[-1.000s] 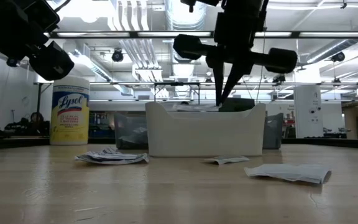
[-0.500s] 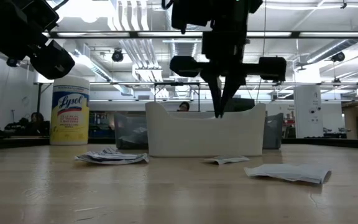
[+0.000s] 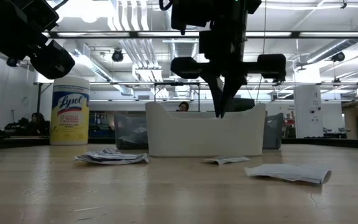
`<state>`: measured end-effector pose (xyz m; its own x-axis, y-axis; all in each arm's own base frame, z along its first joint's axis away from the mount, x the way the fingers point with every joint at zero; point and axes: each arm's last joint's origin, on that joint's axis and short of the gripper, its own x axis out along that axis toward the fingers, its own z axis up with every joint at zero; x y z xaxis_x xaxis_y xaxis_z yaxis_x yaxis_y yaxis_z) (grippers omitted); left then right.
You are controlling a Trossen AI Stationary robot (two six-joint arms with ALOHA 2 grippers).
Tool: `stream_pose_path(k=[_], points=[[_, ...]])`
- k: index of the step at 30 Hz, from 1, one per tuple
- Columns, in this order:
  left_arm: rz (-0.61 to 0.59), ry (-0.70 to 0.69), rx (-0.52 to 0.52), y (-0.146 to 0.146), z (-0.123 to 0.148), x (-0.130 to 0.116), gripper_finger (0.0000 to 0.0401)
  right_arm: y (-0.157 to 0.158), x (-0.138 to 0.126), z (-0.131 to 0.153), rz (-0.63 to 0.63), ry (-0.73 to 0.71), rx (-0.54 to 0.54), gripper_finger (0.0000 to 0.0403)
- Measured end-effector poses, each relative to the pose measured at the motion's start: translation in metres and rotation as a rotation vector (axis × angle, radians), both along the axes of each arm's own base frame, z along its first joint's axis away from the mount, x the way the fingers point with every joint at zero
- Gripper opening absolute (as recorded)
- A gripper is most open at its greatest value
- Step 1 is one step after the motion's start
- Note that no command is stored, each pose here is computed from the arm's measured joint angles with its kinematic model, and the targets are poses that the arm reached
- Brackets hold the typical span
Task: Pick & Place First Aid Supplies
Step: Put the blue bandage into the white bin
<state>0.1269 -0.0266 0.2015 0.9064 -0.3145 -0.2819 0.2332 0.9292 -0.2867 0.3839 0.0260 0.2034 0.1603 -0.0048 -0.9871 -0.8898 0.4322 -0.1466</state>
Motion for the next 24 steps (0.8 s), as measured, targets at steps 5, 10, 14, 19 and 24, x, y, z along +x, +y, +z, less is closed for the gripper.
stream_pose_path(k=[5,10,14,19,24], points=[[0.0,0.0,0.0,0.0,0.0,0.0,0.0197,0.0004,-0.0006,-0.0004,-0.031,0.008,0.044,0.0008],[0.0,0.0,0.0,0.0,0.0,0.0,0.0197,-0.0003,-0.0008,-0.0007,-0.033,0.01,0.047,0.0008],[0.0,0.0,0.0,0.0,0.0,0.0,0.0197,-0.001,-0.0023,-0.0029,-0.035,0.021,0.046,0.0008],[0.0,0.0,0.0,0.0,0.0,0.0,0.0197,-0.0008,-0.0042,-0.006,-0.082,0.036,0.056,0.0008],[0.0,0.0,0.0,0.0,0.0,0.0,0.0197,-0.0009,-0.0055,-0.0082,-0.085,0.044,0.055,0.0008]])
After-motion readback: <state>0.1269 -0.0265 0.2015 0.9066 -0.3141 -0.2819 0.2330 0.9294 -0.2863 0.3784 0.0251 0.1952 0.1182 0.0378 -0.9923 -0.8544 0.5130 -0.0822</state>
